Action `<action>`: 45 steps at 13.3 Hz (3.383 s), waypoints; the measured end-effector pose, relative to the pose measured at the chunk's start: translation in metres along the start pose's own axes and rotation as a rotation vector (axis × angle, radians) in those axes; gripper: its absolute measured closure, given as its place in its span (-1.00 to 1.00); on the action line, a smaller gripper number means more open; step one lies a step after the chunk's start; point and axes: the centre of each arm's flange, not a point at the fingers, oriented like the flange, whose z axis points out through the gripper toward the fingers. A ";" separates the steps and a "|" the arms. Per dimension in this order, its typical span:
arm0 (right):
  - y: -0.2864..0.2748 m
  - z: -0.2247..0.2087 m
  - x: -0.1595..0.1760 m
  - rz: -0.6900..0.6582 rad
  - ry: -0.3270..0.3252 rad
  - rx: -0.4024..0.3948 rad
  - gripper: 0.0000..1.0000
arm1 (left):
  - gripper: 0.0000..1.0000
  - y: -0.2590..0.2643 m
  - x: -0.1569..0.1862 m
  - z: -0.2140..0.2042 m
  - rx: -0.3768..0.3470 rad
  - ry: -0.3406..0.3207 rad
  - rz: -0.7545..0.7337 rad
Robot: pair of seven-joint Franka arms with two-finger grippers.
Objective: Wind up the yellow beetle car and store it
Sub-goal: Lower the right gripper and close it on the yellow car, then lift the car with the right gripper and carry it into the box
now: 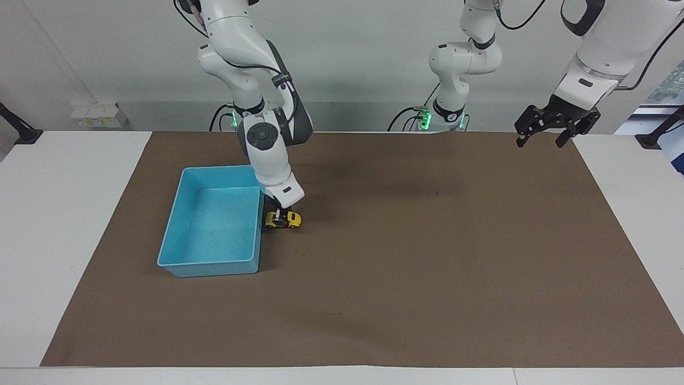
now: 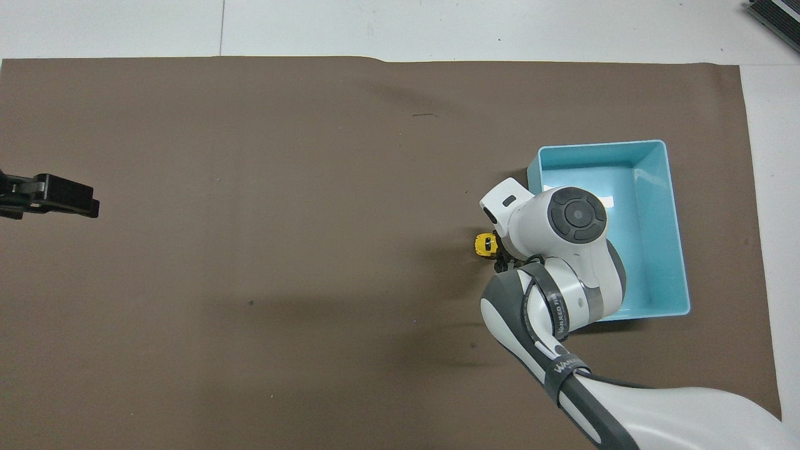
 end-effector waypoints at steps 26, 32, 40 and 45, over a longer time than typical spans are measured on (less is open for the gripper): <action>0.041 -0.091 -0.152 -0.033 -0.030 0.087 0.09 | -1.00 0.000 0.000 0.000 0.000 0.000 0.000; 0.024 -0.044 -0.159 -0.046 -0.028 0.051 0.09 | -1.00 0.000 0.000 0.000 0.000 0.000 0.000; 0.019 -0.007 -0.172 -0.036 -0.030 0.044 0.08 | -1.00 0.000 0.000 0.000 0.000 0.000 0.000; 0.024 -0.015 -0.166 -0.044 -0.027 0.030 -0.95 | -1.00 0.000 0.000 0.000 0.000 0.000 0.000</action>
